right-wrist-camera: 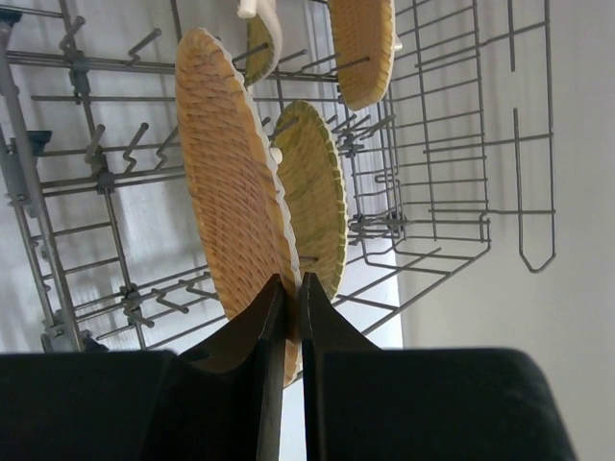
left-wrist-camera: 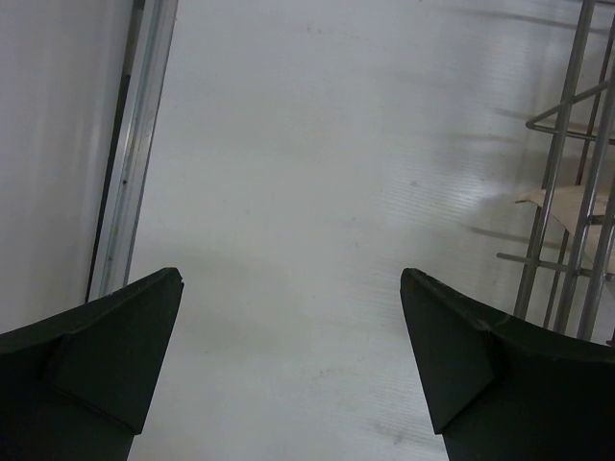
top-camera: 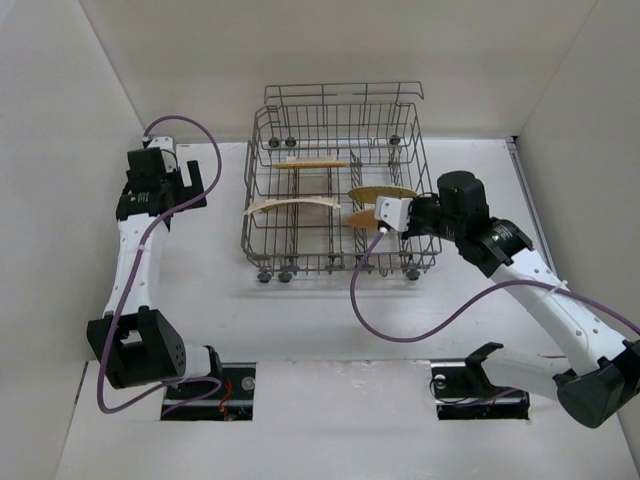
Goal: Load the plates into the dish rack
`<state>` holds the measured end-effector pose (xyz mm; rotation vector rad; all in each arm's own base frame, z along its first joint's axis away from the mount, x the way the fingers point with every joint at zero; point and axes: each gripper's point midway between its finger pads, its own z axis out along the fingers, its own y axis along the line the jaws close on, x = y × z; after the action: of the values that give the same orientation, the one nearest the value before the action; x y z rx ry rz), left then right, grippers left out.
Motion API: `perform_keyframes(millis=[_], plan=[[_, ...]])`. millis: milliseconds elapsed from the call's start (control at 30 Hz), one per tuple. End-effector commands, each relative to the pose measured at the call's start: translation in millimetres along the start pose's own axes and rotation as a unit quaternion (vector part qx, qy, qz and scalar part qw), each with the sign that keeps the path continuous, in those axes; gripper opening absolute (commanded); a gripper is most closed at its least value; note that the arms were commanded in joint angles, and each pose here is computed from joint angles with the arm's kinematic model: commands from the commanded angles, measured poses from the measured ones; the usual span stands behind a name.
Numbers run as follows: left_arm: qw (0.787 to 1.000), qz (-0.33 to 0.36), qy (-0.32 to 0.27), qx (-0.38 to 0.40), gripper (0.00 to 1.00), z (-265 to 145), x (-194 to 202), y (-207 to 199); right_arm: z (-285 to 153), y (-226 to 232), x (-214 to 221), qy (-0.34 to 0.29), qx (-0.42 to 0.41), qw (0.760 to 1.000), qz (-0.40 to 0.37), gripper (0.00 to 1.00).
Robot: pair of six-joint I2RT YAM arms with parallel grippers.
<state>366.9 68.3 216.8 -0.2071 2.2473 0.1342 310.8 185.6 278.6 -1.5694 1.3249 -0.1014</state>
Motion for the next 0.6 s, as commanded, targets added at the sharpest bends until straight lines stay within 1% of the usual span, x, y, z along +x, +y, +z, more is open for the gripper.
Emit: perform_keyframes(millis=[0, 567], plan=[[0.999, -0.002, -0.033, 0.005, 1.00, -7, -27, -2, -2, -27, -15, -0.023, 0.055, 0.998, -0.001, 0.00], [0.999, -0.004, -0.040, -0.005, 1.00, -3, -38, 8, 22, 19, 7, -0.004, -0.002, 0.999, 0.034, 0.00]])
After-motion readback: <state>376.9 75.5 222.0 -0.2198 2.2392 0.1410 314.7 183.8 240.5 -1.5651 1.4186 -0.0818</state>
